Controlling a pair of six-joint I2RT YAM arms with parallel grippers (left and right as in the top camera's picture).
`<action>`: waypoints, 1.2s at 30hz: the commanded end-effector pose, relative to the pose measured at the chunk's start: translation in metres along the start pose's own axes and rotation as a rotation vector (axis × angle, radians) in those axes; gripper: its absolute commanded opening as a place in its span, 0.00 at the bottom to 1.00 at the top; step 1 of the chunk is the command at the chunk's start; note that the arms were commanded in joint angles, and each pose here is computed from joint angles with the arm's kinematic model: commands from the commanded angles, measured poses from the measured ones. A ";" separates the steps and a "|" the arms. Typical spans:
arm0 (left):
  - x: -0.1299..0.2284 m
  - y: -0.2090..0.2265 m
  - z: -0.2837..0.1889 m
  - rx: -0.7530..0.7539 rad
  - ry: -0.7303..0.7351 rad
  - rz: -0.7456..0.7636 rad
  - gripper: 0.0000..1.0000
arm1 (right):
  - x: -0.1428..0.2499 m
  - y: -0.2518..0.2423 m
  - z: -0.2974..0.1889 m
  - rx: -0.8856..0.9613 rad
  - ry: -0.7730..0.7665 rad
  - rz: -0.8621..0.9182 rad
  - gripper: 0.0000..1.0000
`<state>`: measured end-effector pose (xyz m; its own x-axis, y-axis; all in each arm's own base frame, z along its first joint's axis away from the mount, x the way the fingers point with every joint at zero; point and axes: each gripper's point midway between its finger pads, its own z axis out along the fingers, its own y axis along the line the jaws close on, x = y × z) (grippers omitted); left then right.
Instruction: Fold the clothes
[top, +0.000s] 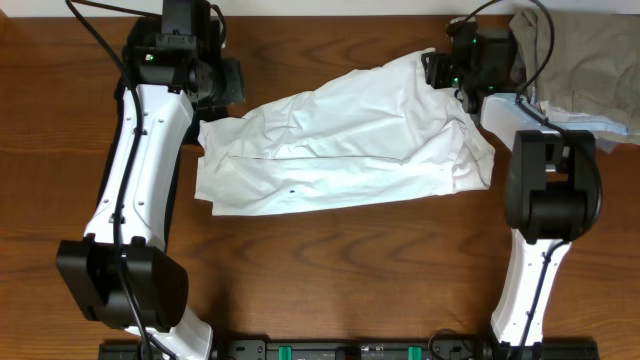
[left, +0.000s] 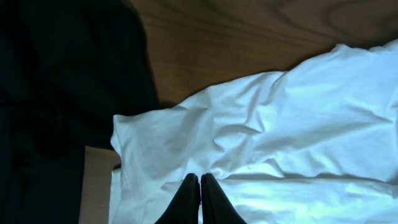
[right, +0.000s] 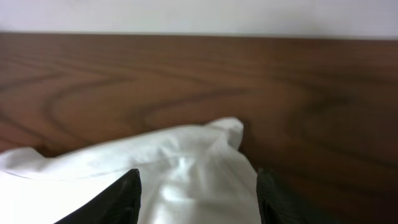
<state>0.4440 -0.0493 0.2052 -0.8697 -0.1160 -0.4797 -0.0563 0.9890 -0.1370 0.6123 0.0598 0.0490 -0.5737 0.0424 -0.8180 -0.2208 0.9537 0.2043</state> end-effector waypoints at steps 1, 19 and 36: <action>0.006 0.004 0.007 -0.013 0.023 -0.007 0.06 | 0.010 -0.002 0.012 0.003 0.000 0.018 0.57; 0.007 0.004 0.007 -0.014 0.027 -0.007 0.06 | 0.024 -0.016 0.028 0.018 -0.030 0.063 0.43; 0.008 0.004 0.007 -0.015 0.029 -0.008 0.06 | -0.063 0.000 0.003 -0.049 0.039 0.063 0.01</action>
<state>0.4422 -0.0492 0.2025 -0.8744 -0.1156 -0.4712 -0.0577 0.9891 -0.1355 0.6358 0.0587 0.0461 -0.6762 0.1161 -0.7275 -0.1650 0.9386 0.3031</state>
